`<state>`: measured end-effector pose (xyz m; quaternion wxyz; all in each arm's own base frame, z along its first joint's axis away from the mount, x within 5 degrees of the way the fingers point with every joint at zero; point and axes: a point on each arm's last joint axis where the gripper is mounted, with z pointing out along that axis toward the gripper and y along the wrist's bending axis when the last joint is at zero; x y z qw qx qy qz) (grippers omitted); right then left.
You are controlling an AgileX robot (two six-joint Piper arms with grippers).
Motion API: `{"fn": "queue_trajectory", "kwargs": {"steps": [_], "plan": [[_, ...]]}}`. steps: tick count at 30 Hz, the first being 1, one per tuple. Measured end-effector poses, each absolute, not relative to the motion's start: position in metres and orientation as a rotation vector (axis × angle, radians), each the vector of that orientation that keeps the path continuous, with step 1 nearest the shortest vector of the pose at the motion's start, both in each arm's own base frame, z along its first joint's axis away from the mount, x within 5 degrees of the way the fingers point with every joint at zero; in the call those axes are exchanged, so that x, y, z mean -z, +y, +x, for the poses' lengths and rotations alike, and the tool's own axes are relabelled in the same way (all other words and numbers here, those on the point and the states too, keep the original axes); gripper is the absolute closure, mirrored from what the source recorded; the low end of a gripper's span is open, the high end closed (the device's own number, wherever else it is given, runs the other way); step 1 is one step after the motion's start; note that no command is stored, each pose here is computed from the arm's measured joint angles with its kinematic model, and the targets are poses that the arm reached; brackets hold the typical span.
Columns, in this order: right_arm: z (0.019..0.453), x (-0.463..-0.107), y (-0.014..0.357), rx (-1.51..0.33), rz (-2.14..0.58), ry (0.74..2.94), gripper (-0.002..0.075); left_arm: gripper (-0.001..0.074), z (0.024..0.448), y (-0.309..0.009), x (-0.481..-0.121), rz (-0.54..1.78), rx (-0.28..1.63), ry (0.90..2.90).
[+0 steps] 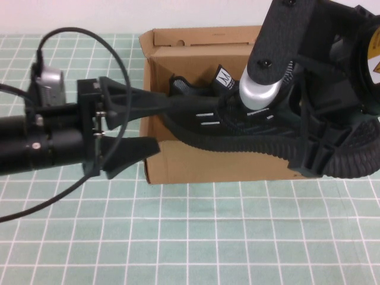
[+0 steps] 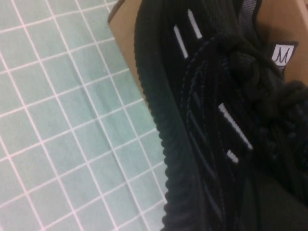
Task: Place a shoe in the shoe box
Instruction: Hand over the shoe
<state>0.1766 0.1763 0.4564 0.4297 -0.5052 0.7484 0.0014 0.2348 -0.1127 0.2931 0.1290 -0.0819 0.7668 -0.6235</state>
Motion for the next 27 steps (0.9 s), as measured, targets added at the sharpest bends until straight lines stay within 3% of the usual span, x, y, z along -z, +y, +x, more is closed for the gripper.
{"fn": "queue_trajectory", "kwargs": {"steps": [14, 17, 19, 20, 27], "plan": [[0.167, -0.455, 0.186, -0.183, -1.316, 1.858, 0.0729, 0.0094, 0.256, -0.153, -0.271, -0.215, 1.815, 2.287], [0.166, -0.454, 0.185, -0.175, -1.333, 1.871, 0.0729, 0.0281, 0.258, -0.153, -0.27, -0.21, 1.806, 2.283], [0.166, -0.453, 0.185, -0.176, -1.337, 1.876, 0.0729, 0.0506, 0.259, -0.153, -0.27, -0.202, 1.793, 2.28], [0.166, -0.453, 0.185, -0.175, -1.338, 1.879, 0.0729, 0.056, 0.259, -0.153, -0.27, -0.204, 1.796, 2.274], [0.165, -0.453, 0.185, -0.181, -1.34, 1.886, 0.0716, 0.0572, 0.259, -0.153, -0.271, -0.191, 1.798, 2.266]]}}
